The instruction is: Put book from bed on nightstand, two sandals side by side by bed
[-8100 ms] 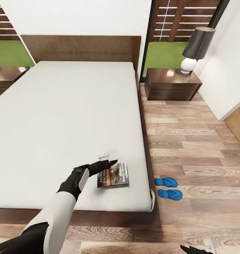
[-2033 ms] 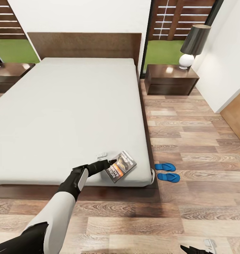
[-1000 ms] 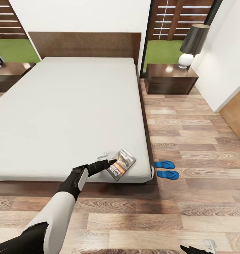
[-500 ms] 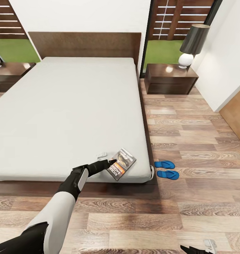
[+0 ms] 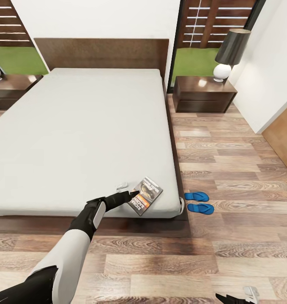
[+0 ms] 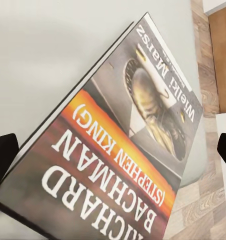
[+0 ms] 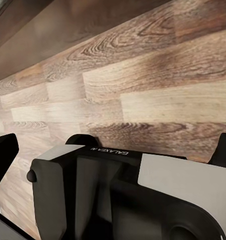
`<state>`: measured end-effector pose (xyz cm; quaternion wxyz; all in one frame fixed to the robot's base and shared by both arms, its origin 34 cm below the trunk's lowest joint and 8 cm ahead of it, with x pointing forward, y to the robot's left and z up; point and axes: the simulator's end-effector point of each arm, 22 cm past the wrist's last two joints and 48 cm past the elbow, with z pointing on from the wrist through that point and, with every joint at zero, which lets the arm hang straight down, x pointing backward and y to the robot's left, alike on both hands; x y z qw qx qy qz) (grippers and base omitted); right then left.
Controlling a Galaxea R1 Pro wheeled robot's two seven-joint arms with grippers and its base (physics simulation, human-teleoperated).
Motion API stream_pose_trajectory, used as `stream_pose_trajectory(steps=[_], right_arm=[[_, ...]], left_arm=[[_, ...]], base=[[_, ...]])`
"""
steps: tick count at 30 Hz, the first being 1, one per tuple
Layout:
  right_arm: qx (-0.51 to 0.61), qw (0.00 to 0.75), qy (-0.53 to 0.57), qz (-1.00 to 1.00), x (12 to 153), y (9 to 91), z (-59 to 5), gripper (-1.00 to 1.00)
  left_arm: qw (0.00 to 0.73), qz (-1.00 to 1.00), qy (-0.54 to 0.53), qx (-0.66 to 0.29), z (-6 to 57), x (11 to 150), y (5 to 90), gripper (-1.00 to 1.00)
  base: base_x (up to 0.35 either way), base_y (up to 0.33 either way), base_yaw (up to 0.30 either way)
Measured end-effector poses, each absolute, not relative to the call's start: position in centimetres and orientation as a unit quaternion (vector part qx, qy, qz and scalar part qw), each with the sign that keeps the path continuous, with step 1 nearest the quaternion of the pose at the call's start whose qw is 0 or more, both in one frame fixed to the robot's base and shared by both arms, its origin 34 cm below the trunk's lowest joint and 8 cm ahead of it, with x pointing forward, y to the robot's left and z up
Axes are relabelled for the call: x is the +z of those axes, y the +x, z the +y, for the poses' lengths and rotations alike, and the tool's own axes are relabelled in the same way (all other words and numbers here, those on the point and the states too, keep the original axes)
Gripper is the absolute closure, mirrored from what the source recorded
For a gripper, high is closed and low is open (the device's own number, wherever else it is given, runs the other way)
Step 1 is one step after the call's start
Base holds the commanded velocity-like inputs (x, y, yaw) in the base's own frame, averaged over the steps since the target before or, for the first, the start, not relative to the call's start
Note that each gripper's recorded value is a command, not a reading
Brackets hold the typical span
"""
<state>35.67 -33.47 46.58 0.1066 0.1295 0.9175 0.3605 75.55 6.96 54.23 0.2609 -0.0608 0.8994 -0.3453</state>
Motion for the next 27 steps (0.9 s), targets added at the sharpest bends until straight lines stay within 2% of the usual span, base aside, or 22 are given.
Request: stream_pose_trajectory(steps=[9,27], right_arm=[[0.361,0.107,0.129,0.918,46.59,35.66,-33.47,-1.0],[0.361,0.107,0.13,0.917,47.29,35.72,-33.43,-1.0]], left_arm=[[0.261,0.899,-0.061,-0.345,6.98,54.22,75.55,-1.0],[0.261,0.899,-0.062,-0.345,6.99,54.93,75.6,-1.0]], base=[[-0.068,0.0,0.0],[-0.003,0.0,0.0]])
